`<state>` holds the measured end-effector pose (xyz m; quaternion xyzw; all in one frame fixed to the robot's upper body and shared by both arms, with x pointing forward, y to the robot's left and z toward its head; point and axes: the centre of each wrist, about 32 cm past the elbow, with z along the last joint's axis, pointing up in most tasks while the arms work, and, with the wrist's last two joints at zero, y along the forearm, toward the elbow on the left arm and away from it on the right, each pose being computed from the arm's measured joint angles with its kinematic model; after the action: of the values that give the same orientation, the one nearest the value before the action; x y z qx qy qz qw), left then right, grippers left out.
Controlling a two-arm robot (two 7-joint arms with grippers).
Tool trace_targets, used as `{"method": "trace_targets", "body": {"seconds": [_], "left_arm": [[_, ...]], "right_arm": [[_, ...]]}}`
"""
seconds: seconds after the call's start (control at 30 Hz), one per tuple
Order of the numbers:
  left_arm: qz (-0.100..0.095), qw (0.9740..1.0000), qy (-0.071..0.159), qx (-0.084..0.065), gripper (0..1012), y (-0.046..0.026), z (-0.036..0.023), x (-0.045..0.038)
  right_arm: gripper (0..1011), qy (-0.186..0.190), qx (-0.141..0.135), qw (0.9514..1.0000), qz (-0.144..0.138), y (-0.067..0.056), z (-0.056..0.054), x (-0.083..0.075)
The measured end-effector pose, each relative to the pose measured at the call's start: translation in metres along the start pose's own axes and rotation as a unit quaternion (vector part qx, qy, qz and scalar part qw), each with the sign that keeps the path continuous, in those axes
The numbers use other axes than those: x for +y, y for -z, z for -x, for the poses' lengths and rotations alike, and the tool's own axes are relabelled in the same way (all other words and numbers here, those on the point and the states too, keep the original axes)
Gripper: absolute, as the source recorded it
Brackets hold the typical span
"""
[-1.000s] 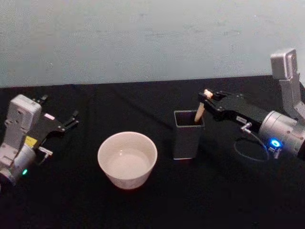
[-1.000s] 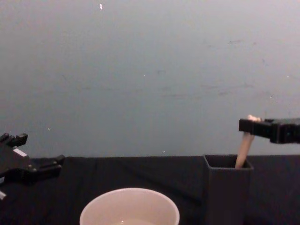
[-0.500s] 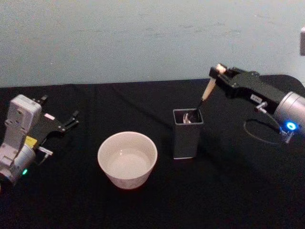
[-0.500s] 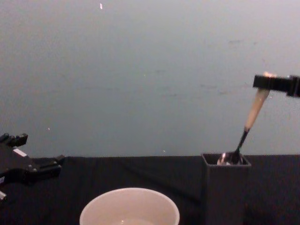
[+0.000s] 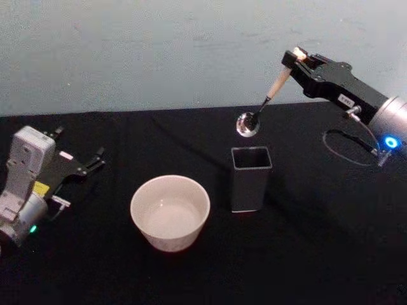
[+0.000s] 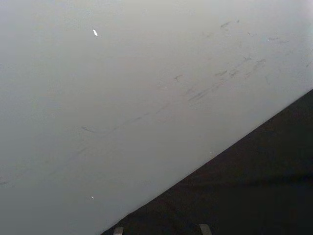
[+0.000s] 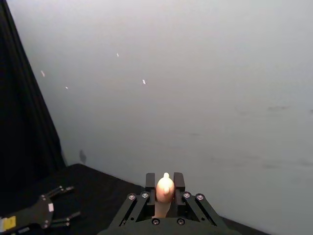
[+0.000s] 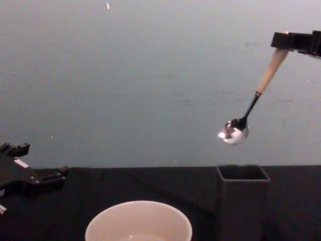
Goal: Pick up the stirring spoon with one hand, stir inside the cup, then place it back in its original position.
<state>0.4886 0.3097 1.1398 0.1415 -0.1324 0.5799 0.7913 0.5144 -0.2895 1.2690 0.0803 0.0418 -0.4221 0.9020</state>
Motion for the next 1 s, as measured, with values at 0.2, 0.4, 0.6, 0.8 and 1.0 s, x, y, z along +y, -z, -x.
{"method": "trace_targets", "body": {"seconds": [0.2,0.4,0.6,0.8,1.0], "left_arm": [[0.0,1.0,0.0,0.0,1001,0.0,0.0,0.0],[0.0,1.0,0.0,0.0,1001,0.0,0.0,0.0],[0.0,1.0,0.0,0.0,1001,0.0,0.0,0.0],[0.0,1.0,0.0,0.0,1002,0.0,0.0,0.0],[0.0,1.0,0.0,0.0,1001,0.0,0.0,0.0]], "right_arm": [[215,-0.024,0.003,0.9997,0.004,0.005,0.011,0.009],[216,-0.055,-0.006,0.9984,0.014,0.012,0.023,0.014],[215,-0.09,-0.017,0.9955,0.027,0.022,0.035,0.016],[215,-0.121,-0.039,0.9909,0.042,0.036,0.044,0.017],[215,-0.141,-0.054,0.9867,0.059,0.053,0.051,0.016]]}}
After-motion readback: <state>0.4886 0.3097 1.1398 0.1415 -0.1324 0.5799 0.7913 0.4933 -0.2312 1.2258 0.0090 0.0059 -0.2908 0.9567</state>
